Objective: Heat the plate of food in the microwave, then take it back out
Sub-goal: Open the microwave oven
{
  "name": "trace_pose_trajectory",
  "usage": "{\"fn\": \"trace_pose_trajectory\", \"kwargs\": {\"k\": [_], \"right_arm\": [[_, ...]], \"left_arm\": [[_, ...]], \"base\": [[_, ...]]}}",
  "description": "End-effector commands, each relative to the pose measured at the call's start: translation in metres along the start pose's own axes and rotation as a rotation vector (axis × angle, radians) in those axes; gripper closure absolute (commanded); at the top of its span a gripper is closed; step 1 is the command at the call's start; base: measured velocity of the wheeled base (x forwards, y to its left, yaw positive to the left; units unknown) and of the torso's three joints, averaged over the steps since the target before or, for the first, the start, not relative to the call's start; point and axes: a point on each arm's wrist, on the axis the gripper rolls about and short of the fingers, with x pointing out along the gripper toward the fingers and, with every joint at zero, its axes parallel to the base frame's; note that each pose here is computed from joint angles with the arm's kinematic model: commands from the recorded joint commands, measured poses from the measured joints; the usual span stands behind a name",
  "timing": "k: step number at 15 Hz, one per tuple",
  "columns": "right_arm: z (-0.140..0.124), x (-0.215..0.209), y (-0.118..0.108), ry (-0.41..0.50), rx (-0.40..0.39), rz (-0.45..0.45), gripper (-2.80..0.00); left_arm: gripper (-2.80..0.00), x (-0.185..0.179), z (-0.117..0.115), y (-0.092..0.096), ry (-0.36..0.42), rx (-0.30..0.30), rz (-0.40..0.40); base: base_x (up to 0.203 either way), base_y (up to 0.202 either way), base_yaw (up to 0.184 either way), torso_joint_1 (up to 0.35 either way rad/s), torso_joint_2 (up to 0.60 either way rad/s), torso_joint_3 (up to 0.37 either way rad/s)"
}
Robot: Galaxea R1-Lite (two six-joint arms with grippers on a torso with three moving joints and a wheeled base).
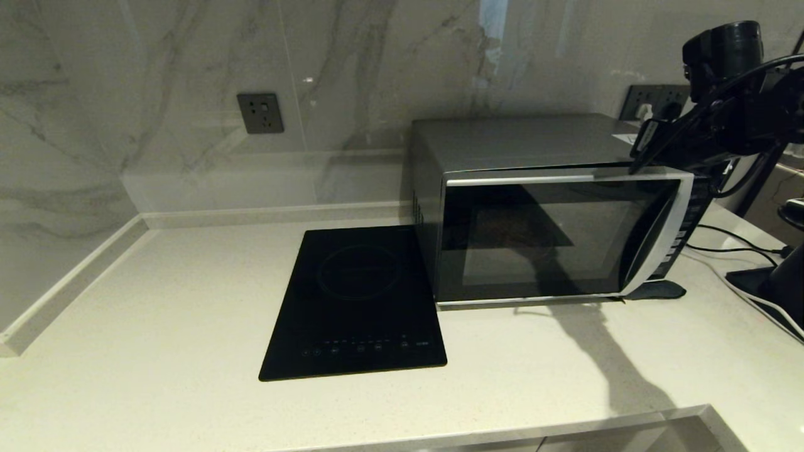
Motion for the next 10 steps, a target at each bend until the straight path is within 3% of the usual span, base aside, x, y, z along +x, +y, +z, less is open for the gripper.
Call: {"fn": "trace_pose_trajectory", "kwargs": {"k": [1,10], "right_arm": [[-0.004,0.004,0.001,0.013,-0.004,-0.008,0.0],[-0.025,-0.011,-0.017,0.098,-0.046,-0.044,0.0]], "left_arm": [[0.0,0.0,0.0,0.0,0.001,-0.001,0.001],[0.0,0.0,0.0,0.0,0.001,-0.001,0.001]], "base": [[0.0,0.0,0.0,0.0,0.0,0.0],[0.0,0.0,0.0,0.0,0.0,0.0]]}}
